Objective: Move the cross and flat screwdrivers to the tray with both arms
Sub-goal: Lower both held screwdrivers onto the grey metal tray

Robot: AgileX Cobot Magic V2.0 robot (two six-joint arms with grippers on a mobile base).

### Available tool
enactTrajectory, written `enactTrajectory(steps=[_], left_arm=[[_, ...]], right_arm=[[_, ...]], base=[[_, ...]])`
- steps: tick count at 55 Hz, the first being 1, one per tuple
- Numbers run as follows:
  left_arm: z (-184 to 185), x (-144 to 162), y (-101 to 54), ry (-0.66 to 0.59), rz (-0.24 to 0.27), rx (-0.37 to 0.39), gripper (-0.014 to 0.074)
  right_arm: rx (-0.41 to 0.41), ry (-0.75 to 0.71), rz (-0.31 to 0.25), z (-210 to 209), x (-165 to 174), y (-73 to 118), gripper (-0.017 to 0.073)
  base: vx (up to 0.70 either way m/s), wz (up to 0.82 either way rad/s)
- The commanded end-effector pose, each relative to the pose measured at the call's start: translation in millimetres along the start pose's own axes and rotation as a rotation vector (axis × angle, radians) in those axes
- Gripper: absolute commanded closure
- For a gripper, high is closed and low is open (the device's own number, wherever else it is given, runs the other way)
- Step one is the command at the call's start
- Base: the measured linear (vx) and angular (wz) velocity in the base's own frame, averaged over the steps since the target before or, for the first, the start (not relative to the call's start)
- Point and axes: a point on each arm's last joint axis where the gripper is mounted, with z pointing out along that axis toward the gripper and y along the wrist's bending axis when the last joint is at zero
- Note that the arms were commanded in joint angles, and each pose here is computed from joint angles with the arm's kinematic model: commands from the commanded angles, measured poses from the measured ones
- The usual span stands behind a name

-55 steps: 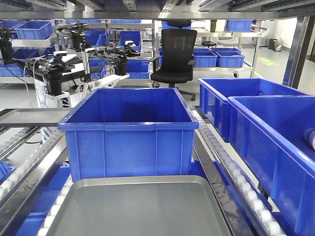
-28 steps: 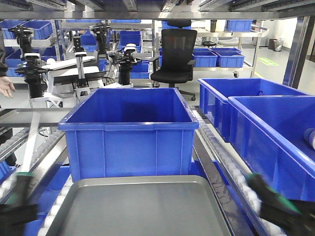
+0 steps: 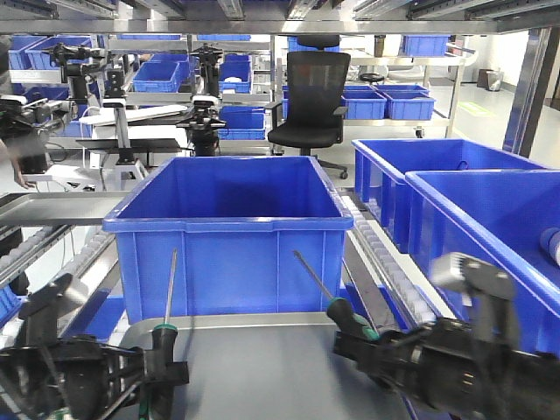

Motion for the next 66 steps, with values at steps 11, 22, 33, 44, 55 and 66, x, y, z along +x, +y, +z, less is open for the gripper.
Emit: enactTrajectory(steps=[11, 22, 33, 44, 55, 66], left_arm=[[8, -21, -9.8, -0.072, -0.012, 0.018, 0.0591], [19, -21, -1.0, -0.061, -0.029, -0.016, 0.0591], [24, -20, 3.0, -0.052, -0.037, -0.03, 0.0589], [24, -21, 3.4, -0.057, -0.02, -0.034, 0.0548], [25, -19, 2.0, -0.037, -0.017, -0.019, 0.0398], [25, -18, 1.1, -0.024, -0.017, -0.009, 0.0187]], right_arm=[[-0.001, 0.021, 0.012, 36, -10, 4.2, 0.0567], [0.02, 0.052, -0.014, 46, -4, -2.6, 0.0567], [0.03, 0.054, -0.021, 48, -3, -4.5, 0.0564], [0.046, 0.047, -0.035, 48, -4, -6.0, 0.0508], [0.043, 0.049, -0.053, 48, -3, -5.7, 0.0329], [0.043, 0.049, -0.068, 48, -3, -5.7, 0.0108]], base=[[0.0, 0.0], [0.0, 0.0], [0.0, 0.0], [0.0, 0.0], [0.0, 0.0], [0.0, 0.0]])
